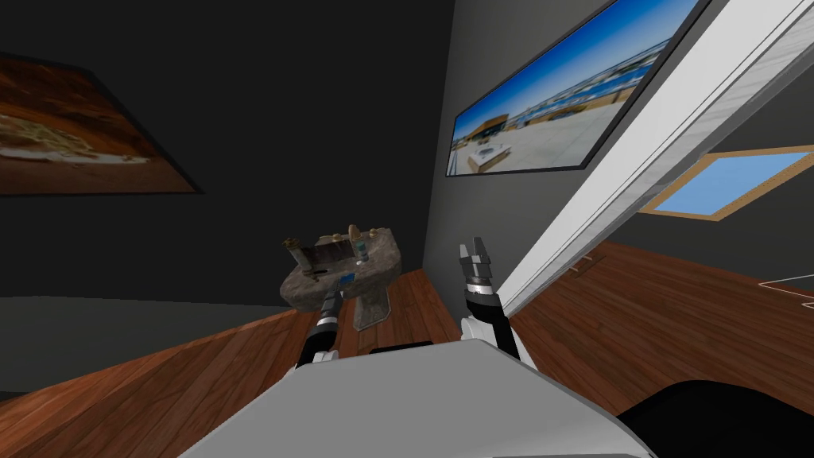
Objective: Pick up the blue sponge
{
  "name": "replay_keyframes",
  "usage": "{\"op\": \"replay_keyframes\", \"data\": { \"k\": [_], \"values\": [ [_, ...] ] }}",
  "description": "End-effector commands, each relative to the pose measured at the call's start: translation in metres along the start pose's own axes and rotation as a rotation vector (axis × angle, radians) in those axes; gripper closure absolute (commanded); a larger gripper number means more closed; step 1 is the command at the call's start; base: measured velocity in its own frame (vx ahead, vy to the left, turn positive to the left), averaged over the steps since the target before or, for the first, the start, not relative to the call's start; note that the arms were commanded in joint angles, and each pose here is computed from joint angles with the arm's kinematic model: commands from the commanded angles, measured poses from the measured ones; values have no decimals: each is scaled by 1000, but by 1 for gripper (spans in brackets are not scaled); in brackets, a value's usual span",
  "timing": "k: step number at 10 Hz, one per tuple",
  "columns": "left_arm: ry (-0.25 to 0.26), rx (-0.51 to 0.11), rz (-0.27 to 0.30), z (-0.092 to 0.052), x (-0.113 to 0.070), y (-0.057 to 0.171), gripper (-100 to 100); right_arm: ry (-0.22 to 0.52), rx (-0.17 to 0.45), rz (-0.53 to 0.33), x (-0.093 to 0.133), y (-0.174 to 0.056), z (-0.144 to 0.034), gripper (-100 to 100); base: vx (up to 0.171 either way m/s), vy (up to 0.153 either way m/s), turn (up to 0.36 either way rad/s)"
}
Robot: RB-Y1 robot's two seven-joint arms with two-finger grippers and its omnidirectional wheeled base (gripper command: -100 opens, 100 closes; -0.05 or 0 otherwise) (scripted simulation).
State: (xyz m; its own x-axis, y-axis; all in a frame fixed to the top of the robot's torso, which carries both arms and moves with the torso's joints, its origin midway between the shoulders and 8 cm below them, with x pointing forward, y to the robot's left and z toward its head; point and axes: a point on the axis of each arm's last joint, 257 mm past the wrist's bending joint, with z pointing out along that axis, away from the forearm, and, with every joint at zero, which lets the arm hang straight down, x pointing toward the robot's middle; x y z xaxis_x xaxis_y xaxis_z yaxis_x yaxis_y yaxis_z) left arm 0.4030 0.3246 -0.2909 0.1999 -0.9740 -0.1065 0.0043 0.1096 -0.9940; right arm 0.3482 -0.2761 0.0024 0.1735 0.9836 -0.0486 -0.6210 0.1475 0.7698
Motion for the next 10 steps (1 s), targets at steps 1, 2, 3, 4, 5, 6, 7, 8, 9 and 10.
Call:
{"op": "replay_keyframes", "data": {
  "k": [1, 2, 3, 4, 5, 6, 7, 8, 9, 10],
  "values": [
    [0, 0, 0, 0, 0, 0, 0, 0, 0, 0, 0, 0, 0, 0, 0, 0, 0],
    [27, 20, -32, 12, 18, -2, -100, 0, 0, 0, 0, 0, 0, 0, -42, -4, 212],
    [35, 27, -36, 20, 23, -4, -100, 0, 0, 0, 0, 0, 0, 0, -54, -12, 119],
    [41, 23, -39, 25, 28, -1, -100, 0, 0, 0, 0, 0, 0, 0, -32, -5, -5],
    [42, 4, -38, 23, 28, 9, -100, 0, 0, 0, 0, 0, 0, 0, -10, 2, -16],
    [66, 38, -66, 35, 45, -2, -100, 0, 0, 0, 0, 0, 0, 0, -47, 8, 212],
    [76, 33, -68, 42, 51, 2, -100, 0, 0, 0, 0, 0, 0, 0, -53, 4, 131],
    [84, 25, -70, 47, 56, 6, -100, 0, 0, 0, 0, 0, 0, 0, -25, -5, -12],
    [85, 7, -68, 45, 57, 14, -100, 0, 0, 0, 0, 0, 0, 0, -4, -8, -21],
    [108, 31, -90, 56, 72, 7, -100, 0, 0, 0, 0, 0, 0, 0, -41, -2, 251]
  ]
}}
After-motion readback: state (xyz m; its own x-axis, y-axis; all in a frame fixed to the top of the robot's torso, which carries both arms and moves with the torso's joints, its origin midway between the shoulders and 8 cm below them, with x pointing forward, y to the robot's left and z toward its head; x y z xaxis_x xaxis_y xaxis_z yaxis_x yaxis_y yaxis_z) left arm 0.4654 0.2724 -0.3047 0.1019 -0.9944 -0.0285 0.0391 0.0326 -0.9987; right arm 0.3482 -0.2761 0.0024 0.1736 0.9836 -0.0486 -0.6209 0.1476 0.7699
